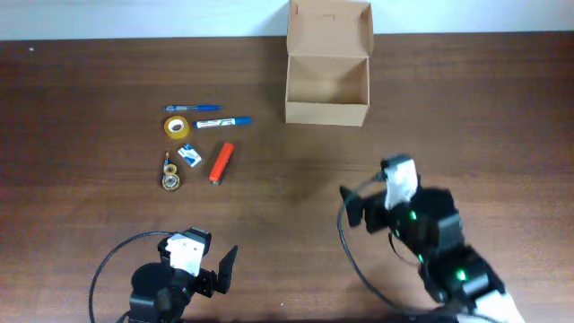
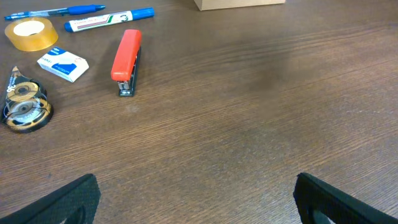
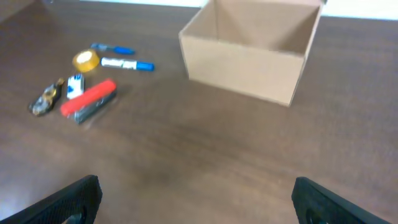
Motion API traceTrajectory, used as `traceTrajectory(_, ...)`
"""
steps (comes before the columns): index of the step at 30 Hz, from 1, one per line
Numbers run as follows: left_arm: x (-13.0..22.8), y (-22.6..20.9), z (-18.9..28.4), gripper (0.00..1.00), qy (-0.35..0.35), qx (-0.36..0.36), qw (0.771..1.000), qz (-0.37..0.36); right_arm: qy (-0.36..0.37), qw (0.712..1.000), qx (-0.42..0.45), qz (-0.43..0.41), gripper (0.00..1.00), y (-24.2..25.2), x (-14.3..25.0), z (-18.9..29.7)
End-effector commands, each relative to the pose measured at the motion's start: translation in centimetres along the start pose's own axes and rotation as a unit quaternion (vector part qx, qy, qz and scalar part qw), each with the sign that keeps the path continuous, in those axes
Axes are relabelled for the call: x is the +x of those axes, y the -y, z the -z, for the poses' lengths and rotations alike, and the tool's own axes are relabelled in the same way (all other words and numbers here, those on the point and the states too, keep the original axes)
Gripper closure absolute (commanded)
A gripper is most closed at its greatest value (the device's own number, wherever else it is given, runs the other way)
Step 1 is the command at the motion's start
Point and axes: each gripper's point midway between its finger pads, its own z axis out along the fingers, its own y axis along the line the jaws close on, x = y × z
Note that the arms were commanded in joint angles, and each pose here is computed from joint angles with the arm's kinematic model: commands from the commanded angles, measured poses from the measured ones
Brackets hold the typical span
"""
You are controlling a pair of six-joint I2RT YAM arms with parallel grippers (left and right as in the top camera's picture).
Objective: Pack container
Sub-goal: 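Move the right gripper to the box's right wall and grip it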
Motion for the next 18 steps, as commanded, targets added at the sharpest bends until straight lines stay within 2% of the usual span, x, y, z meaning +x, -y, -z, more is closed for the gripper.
traceTrajectory(1, 0.2, 0.1, -0.1, 0.01, 0.000, 0.004, 1.000, 0.004, -0.005, 1.000, 0.012, -0.003, 0.01, 0.0, -2.9, -1.7)
traceTrajectory(5, 0.2, 0.1, -0.1, 0.01, 0.000, 0.004, 1.000, 0.004, -0.020, 0.999, 0.031, -0.013, 0.01, 1.2, -5.6, -4.7)
traceTrajectory(12, 0.2, 0.1, -0.1, 0.01, 0.001, 0.004, 1.000, 0.004, -0.025, 0.996, 0.078, -0.039, 0.01, 6.1, -10.4, -9.4)
traceTrajectory(18, 0.2, 0.1, -0.1, 0.01, 0.000, 0.004, 1.000, 0.004, -0.031, 0.991, 0.113, -0.061, 0.01, 10.9, -11.9, -12.7)
